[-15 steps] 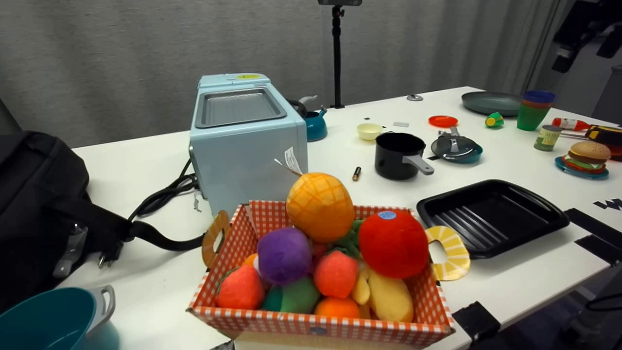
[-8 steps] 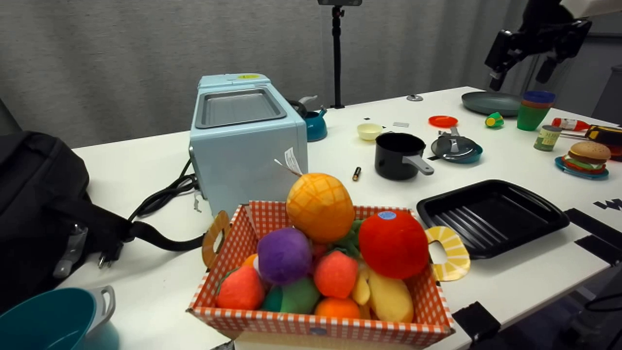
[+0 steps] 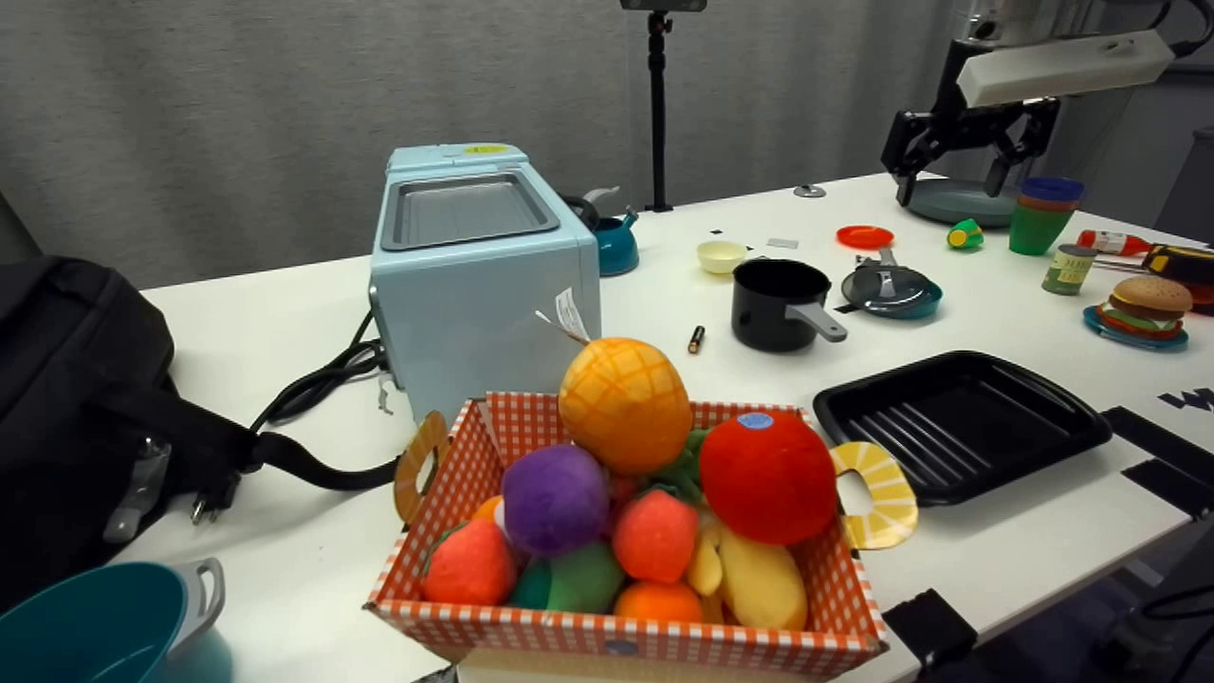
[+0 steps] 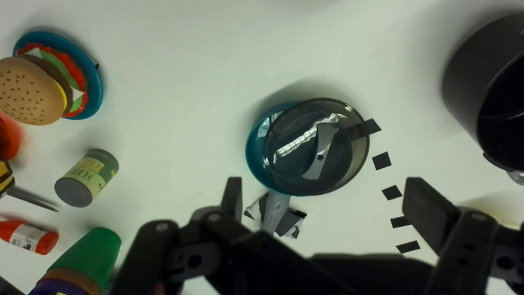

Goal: Remove the lid from the blue pan and put it on the black pot

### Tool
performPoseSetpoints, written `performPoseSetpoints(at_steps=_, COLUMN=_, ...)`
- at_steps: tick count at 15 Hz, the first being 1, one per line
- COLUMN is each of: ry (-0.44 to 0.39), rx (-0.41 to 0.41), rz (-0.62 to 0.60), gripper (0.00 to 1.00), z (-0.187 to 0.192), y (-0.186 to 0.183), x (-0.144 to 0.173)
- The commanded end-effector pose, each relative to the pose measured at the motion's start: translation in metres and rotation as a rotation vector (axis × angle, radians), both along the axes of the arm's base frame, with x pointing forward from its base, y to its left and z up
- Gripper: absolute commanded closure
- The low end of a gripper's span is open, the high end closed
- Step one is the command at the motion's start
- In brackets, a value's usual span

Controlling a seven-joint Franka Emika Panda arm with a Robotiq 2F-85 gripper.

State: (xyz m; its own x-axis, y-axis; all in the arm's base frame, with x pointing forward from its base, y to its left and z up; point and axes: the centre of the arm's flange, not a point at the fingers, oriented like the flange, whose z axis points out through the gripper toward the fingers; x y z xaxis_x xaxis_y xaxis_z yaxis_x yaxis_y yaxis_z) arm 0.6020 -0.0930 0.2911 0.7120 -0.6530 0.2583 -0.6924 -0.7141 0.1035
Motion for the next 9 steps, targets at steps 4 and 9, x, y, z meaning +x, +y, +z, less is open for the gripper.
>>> performPoseSetpoints(at_steps=4, ry=-0.004, rx=-0.005, rz=-0.013, gripper=0.00, z=-0.004, y=-0.002, x=0.007)
performPoseSetpoints(at_steps=9, ry=0.021, rx=-0.009, rz=-0.007, gripper=0.00, z=-0.025, y=-0.002, x=0.016)
